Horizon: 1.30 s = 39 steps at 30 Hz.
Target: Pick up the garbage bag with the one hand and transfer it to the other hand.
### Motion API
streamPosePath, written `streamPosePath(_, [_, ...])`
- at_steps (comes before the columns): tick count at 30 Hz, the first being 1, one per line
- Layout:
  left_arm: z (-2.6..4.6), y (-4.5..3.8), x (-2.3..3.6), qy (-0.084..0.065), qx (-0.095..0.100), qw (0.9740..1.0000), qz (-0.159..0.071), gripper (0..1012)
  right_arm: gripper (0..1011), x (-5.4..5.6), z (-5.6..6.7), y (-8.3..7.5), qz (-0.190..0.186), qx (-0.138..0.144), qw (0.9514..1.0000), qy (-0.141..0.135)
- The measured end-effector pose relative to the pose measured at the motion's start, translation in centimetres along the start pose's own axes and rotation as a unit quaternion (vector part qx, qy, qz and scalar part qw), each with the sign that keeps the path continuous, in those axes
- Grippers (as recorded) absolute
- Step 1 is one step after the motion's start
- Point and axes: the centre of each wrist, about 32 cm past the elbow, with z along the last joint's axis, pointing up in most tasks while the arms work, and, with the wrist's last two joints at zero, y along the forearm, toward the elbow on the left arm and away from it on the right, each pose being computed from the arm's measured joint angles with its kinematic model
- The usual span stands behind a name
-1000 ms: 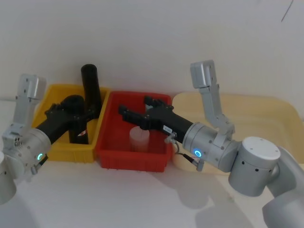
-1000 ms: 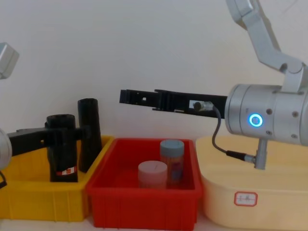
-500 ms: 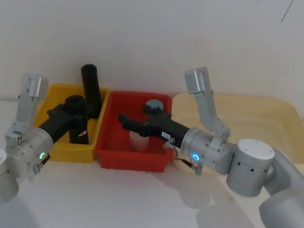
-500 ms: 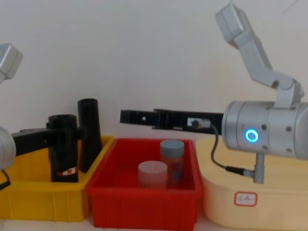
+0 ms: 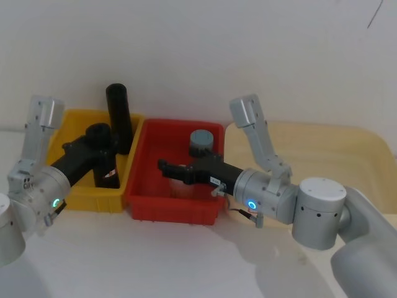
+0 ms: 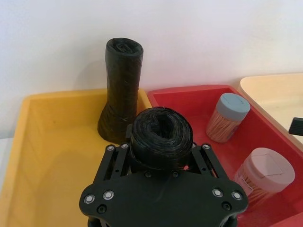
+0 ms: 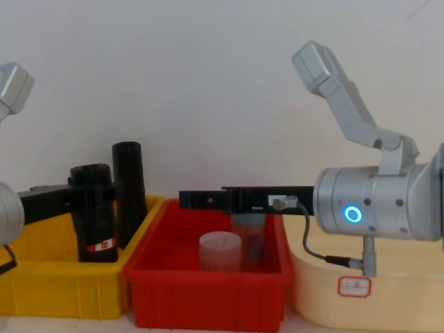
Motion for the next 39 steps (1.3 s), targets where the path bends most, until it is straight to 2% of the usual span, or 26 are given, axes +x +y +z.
streamPosePath(12, [0.0,-0.04,-0.02,0.0,0.0,1.0,0.0,473,1002,0.8,0.0,0.6,-0.011,-0.026,0.9993,-0.023])
streamPosePath(21, [0.0,-0.06,-0.02,0.0,0.0,1.0,0.0,473,1001,1.5,-0.4,0.9,-0.02,-0.05,0.9978,-0.04])
streamPosePath(39, [0.0,-0.06,-0.02,0.0,0.0,1.0,0.0,473,1002,2.1,-0.9,1.5,-0.022,-0.07,0.9958,-0.054])
